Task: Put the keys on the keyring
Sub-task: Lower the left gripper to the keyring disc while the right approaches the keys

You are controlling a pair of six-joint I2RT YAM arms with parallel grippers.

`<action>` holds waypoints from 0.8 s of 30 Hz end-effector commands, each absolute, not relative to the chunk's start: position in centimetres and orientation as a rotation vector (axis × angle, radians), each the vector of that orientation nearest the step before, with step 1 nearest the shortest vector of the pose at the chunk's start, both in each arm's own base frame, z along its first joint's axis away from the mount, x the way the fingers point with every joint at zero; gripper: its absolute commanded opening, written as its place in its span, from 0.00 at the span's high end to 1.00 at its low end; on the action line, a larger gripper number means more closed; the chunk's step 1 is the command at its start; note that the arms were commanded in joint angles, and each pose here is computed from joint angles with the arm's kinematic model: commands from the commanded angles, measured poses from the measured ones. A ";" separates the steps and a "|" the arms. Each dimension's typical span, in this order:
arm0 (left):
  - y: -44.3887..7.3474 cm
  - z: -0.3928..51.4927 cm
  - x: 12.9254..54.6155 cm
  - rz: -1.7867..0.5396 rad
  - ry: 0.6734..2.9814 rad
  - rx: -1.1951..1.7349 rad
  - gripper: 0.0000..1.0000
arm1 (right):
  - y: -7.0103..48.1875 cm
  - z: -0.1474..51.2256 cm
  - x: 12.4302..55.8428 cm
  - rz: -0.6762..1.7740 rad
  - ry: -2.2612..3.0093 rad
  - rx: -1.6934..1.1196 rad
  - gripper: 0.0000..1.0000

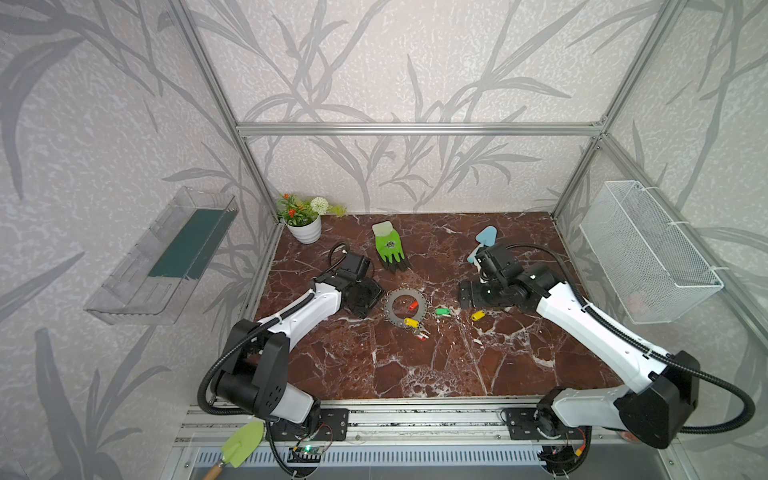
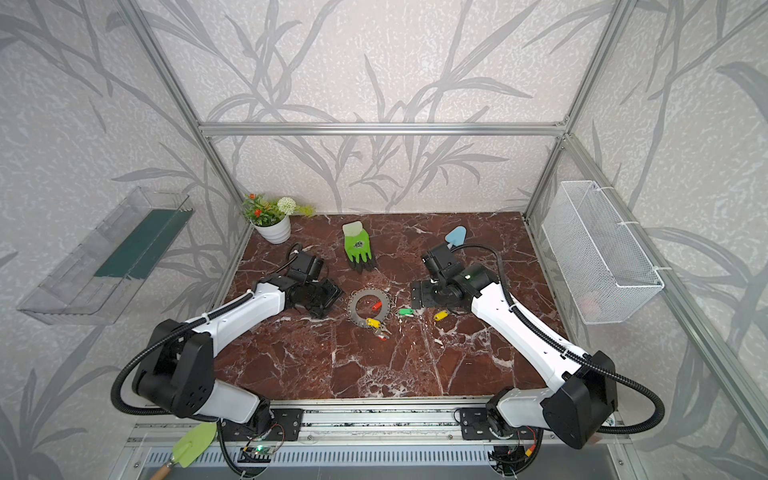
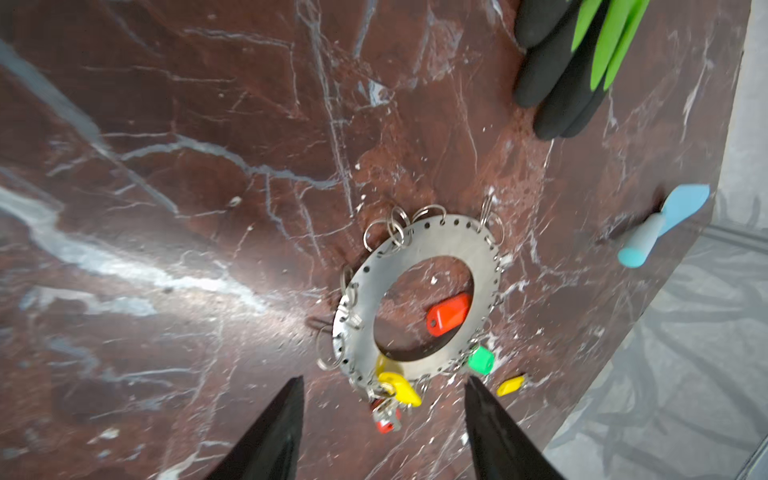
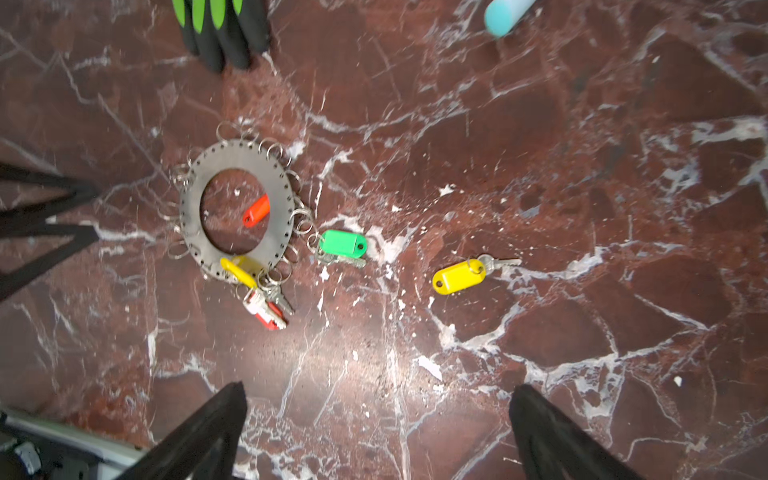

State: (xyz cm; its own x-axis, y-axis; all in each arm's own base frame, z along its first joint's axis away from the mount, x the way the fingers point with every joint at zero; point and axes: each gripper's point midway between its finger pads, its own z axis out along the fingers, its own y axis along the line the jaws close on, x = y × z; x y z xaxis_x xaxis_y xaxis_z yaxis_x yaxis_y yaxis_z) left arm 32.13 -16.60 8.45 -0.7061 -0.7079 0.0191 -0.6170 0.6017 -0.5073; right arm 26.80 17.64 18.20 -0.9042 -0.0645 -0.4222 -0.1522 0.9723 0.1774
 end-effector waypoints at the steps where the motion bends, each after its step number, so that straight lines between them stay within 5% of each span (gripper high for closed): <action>1: -16.5 8.5 33.0 -0.722 2.571 -1.259 0.40 | 17.7 18.7 24.9 0.305 2.747 -0.235 0.01; 24: -16.9 3.9 32.6 -0.604 2.635 -1.418 0.67 | 18.7 18.1 25.0 0.357 2.751 -0.283 0.01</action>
State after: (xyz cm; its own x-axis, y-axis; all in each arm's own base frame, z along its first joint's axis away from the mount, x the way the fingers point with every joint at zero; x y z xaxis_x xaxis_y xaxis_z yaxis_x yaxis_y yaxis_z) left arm 32.49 -17.05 3.90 -0.6008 -0.7923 0.1061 -0.7552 0.5190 -0.4005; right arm 24.97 18.74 17.92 -0.9219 -0.1289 -0.3653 -0.2217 0.9489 0.2248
